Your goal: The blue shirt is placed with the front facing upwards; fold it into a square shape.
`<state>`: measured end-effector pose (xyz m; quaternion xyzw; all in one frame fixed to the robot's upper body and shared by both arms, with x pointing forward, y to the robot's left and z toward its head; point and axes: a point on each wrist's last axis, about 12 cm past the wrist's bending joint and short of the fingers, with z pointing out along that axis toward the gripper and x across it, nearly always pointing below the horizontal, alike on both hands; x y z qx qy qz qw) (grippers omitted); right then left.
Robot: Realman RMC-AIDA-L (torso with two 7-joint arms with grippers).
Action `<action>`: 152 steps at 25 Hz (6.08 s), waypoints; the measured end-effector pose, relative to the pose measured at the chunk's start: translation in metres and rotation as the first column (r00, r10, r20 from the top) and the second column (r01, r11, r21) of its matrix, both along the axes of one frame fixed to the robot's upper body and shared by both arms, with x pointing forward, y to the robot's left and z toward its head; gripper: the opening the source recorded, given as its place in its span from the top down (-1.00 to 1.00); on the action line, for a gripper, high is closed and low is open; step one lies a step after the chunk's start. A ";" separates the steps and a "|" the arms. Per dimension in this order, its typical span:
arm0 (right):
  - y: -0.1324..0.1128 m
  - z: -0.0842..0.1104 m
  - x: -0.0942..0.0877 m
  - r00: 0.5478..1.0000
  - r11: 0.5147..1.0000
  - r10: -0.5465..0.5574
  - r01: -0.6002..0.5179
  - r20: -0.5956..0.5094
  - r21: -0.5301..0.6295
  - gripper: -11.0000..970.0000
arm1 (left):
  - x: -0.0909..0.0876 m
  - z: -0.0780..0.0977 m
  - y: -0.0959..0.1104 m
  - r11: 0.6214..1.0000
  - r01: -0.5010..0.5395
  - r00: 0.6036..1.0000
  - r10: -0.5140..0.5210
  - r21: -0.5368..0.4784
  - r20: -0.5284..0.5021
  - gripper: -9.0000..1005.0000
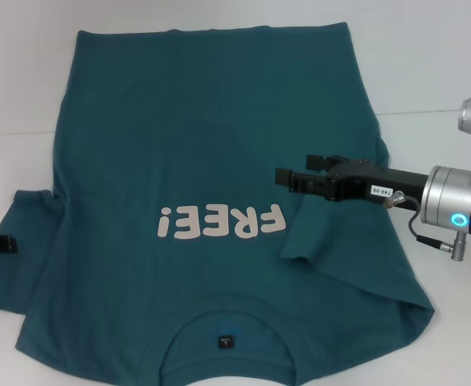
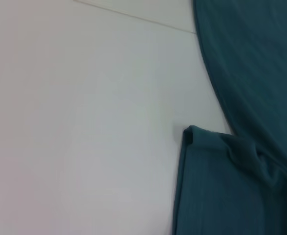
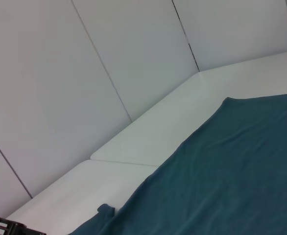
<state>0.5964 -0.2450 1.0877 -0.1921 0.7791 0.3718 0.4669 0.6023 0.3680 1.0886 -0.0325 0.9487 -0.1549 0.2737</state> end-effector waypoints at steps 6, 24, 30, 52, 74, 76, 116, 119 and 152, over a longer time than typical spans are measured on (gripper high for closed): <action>0.001 0.000 0.000 1.000 1.000 0.001 -0.001 -0.001 0.000 -0.94 | 0.000 -0.001 -0.001 1.000 0.003 1.000 -0.003 0.002 -0.003 -0.68; 0.001 0.000 0.000 1.000 1.000 0.001 -0.001 -0.001 0.000 -0.94 | 0.001 0.000 -0.012 0.999 0.028 0.999 -0.029 -0.036 -0.015 -0.68; 0.001 -0.001 0.000 1.000 1.000 0.000 0.000 -0.004 0.001 -0.94 | 0.001 0.001 -0.014 0.998 0.039 0.999 -0.040 -0.045 -0.022 -0.68; 0.001 -0.002 0.000 1.000 1.000 0.002 -0.002 -0.009 0.003 -0.94 | 0.003 0.004 -0.013 0.998 0.018 0.999 -0.020 -0.060 -0.046 -0.47; 0.001 -0.001 0.001 1.000 1.000 -0.005 0.005 -0.001 -0.005 -0.94 | 0.005 -0.004 -0.012 0.999 -0.005 0.997 0.002 -0.036 -0.077 0.52; 0.001 -0.001 0.001 1.000 1.000 -0.006 0.006 -0.001 -0.007 -0.94 | 0.005 -0.003 -0.011 0.999 -0.007 0.997 0.004 -0.035 -0.075 0.63; 0.000 -0.003 0.002 1.000 1.000 -0.018 0.018 -0.004 -0.013 -0.94 | 0.011 0.017 -0.024 0.998 0.065 0.998 -0.065 -0.001 -0.011 0.90; 0.000 -0.003 0.002 1.000 1.000 -0.018 0.018 -0.004 -0.013 -0.94 | 0.013 0.018 -0.023 0.998 0.063 0.998 -0.062 0.025 -0.013 0.90; -0.001 -0.003 0.002 1.000 1.000 -0.022 0.022 -0.006 -0.010 -0.94 | 0.020 0.019 0.000 0.989 -0.072 0.996 0.064 0.131 0.060 0.90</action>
